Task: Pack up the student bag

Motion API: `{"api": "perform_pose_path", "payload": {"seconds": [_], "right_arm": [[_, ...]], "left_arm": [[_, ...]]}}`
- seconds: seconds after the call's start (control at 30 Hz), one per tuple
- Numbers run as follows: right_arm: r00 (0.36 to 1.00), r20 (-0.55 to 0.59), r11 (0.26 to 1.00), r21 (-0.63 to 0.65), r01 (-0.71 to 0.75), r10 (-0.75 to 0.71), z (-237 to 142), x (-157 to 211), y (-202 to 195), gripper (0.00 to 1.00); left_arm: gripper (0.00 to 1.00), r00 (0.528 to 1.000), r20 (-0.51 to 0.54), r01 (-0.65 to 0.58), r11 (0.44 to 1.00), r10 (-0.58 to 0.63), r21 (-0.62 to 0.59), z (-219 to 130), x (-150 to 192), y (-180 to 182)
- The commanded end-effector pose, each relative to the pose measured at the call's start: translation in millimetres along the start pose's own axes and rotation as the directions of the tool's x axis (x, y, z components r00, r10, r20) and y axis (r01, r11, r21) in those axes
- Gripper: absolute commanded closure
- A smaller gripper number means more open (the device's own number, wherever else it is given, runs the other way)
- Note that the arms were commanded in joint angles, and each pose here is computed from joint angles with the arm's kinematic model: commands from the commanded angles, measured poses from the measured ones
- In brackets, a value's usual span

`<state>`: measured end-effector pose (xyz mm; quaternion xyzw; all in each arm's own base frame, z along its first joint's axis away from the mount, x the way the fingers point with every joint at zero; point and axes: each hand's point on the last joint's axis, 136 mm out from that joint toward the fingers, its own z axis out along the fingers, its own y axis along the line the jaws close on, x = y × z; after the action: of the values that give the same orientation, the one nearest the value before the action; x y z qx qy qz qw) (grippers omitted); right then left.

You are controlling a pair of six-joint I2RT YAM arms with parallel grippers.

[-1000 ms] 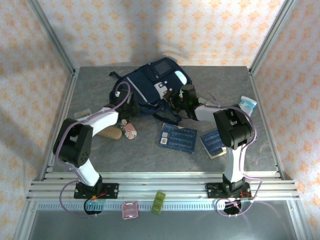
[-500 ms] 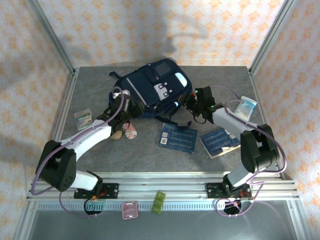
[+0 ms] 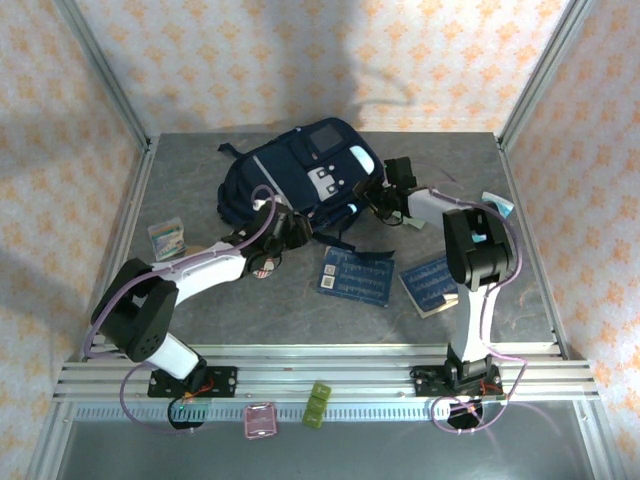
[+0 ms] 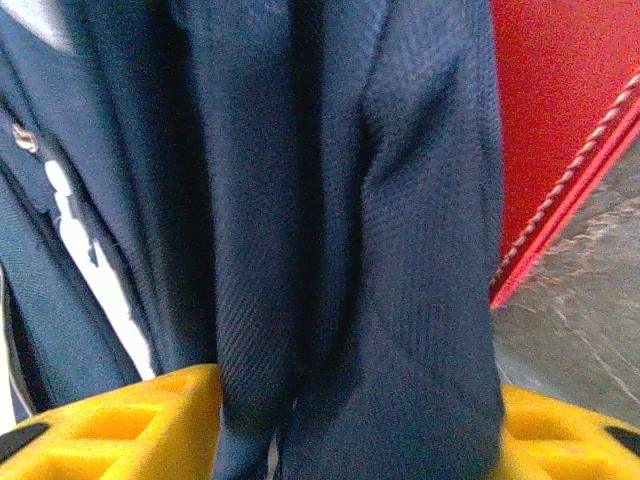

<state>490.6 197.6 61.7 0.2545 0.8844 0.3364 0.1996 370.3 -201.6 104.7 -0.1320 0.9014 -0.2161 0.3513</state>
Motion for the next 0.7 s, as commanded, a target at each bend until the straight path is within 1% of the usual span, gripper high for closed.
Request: {"api": "perform_pose_path", "payload": {"seconds": [0.0, 0.03, 0.07, 0.1, 0.13, 0.3, 0.33, 0.4, 0.5, 0.6, 0.67], "right_arm": [[0.999, -0.038, 0.997, -0.073, -0.020, 0.018, 5.5, 0.8, 21.4, 0.68], [0.999, -0.044, 0.997, -0.080, -0.025, 0.021, 5.8, 0.9, 23.0, 0.81], [0.999, -0.046, 0.995, -0.098, -0.028, 0.024, 3.5, -0.1, 28.2, 0.91], [0.999, -0.040, 0.992, -0.119, -0.033, 0.028, -2.1, -2.0, 35.6, 0.98], [0.999, -0.033, 0.989, -0.140, -0.039, 0.034, -8.1, -4.1, 43.1, 1.00], [0.998, 0.011, 0.953, -0.297, -0.061, 0.068, -58.2, -13.6, 97.2, 1.00], [0.997, 0.022, 0.945, -0.320, -0.060, 0.071, -68.3, -15.3, 105.6, 1.00], [0.996, 0.037, 0.934, -0.352, -0.061, 0.079, -86.3, -16.3, 118.1, 1.00], [0.994, 0.062, 0.918, -0.393, -0.061, 0.093, -108.6, -17.2, 129.4, 1.00], [0.993, 0.077, 0.916, -0.397, -0.057, 0.095, -121.4, -12.8, 130.4, 1.00], [0.993, 0.072, 0.916, -0.396, -0.060, 0.096, -125.1, -7.3, 127.2, 1.00]], "left_arm": [[0.39, 0.999, 0.004, 0.040, 0.999, -0.040, 0.036, 5.1, 8.2, -4.4], [0.41, 0.999, 0.002, 0.048, 0.998, -0.048, 0.037, 6.4, 10.7, -2.5], [0.42, 0.999, -0.002, 0.053, 0.998, -0.053, 0.035, 8.7, 14.1, 0.2], [0.44, 0.999, -0.007, 0.052, 0.998, -0.052, 0.029, 11.4, 16.7, 2.3], [0.48, 0.999, -0.013, 0.050, 0.999, -0.050, 0.022, 14.3, 18.4, 3.6], [0.71, 0.998, -0.049, 0.025, 0.999, -0.027, -0.033, 38.9, 25.0, 9.3], [0.73, 0.998, -0.051, 0.023, 0.999, -0.025, -0.047, 43.2, 25.2, 11.5], [0.76, 0.999, -0.043, 0.011, 0.997, -0.015, -0.082, 51.8, 22.0, 16.6], [0.77, 1.000, -0.021, 0.007, 0.991, -0.009, -0.134, 59.3, 10.6, 28.5], [0.77, 1.000, 0.025, 0.006, 0.983, -0.002, -0.185, 59.5, -15.6, 42.4], [0.77, 0.998, 0.059, 0.010, 0.978, 0.002, -0.206, 55.1, -39.0, 49.5]]}}
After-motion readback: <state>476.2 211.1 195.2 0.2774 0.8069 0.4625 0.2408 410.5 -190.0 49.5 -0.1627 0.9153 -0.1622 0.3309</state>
